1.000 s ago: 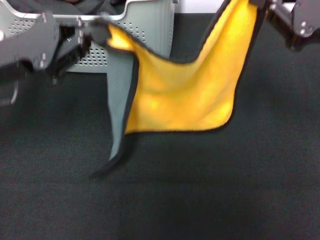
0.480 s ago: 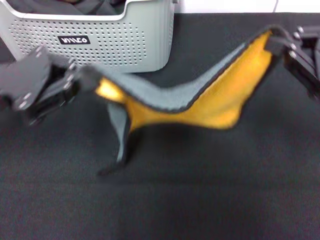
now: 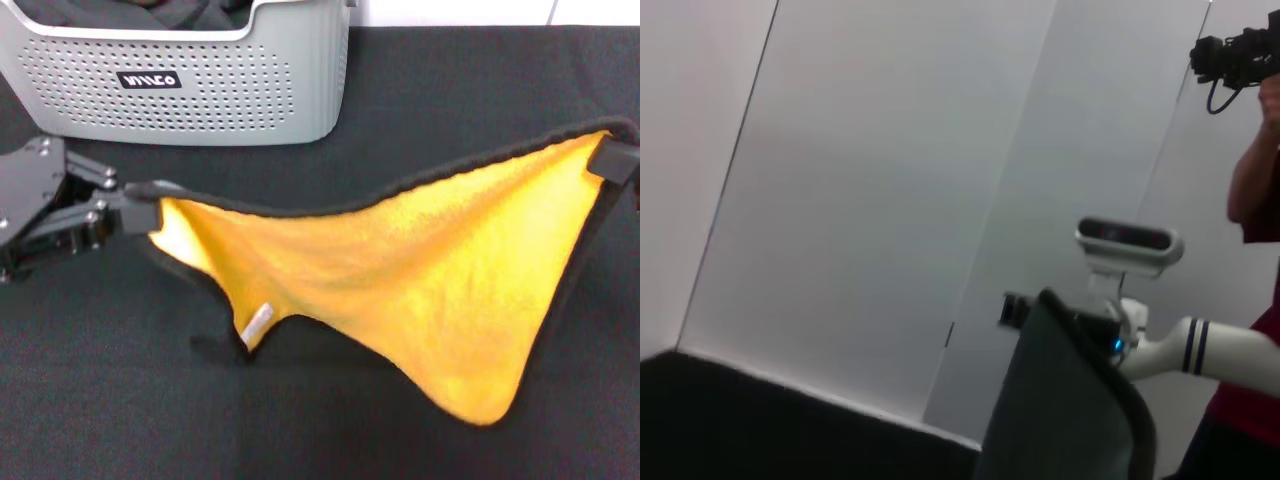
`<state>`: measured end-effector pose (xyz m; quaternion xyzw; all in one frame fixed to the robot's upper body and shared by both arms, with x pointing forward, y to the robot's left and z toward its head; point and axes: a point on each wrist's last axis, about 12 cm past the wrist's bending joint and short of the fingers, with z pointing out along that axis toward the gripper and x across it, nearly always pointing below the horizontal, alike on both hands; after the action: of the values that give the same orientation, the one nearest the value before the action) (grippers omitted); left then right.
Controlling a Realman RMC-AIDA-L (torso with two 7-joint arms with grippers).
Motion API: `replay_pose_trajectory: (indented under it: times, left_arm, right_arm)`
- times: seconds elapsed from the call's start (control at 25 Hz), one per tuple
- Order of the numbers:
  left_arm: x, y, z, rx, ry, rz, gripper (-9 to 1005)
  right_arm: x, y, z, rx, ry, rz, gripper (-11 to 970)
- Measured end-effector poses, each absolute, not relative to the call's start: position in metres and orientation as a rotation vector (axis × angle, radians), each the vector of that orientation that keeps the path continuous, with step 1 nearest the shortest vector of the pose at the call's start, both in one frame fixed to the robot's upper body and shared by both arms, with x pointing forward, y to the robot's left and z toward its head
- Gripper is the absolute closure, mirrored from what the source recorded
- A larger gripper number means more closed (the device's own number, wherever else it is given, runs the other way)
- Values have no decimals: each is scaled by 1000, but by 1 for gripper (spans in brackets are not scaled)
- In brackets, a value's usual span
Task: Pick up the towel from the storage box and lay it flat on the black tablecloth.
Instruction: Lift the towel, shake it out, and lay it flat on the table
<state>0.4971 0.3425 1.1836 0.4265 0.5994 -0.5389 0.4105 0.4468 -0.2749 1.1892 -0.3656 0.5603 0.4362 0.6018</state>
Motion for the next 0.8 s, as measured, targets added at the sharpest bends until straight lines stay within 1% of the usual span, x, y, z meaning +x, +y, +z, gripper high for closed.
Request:
replay_pose_trajectory:
  times: [0.2,0.28,0.36,0.44,0.48,0.52,0.68,0.8]
  left_arm:
    - [511,331,1199,1082,1389,-1355,978]
    - [521,324,1206,1087,1344,-1351,978]
    - [531,317,1211,1097,1327,-1349,979]
    - [543,309,1216,1120,1337,-1351,979]
    - [543,309,1216,1120,1337,-1351,979]
    - [556,301,1223,1164,1367,-1341,979]
    - [575,290,1241,1262,1430,-1301,978]
    - [584,286,1250,1337,1502,-1261,978]
  right_arm:
    - [455,-281,1197,-860,1265,941,894]
    - [462,-286,1202,-855,1249,910,893]
    - [476,-292,1206,-843,1233,885,893]
    - [489,-295,1209,-839,1224,867,892]
    - [496,-297,1211,-836,1220,856,892]
    - [505,-299,1214,-832,1218,840,892]
    - [530,-303,1222,-819,1223,816,891]
    - [536,-301,1222,-827,1240,826,890]
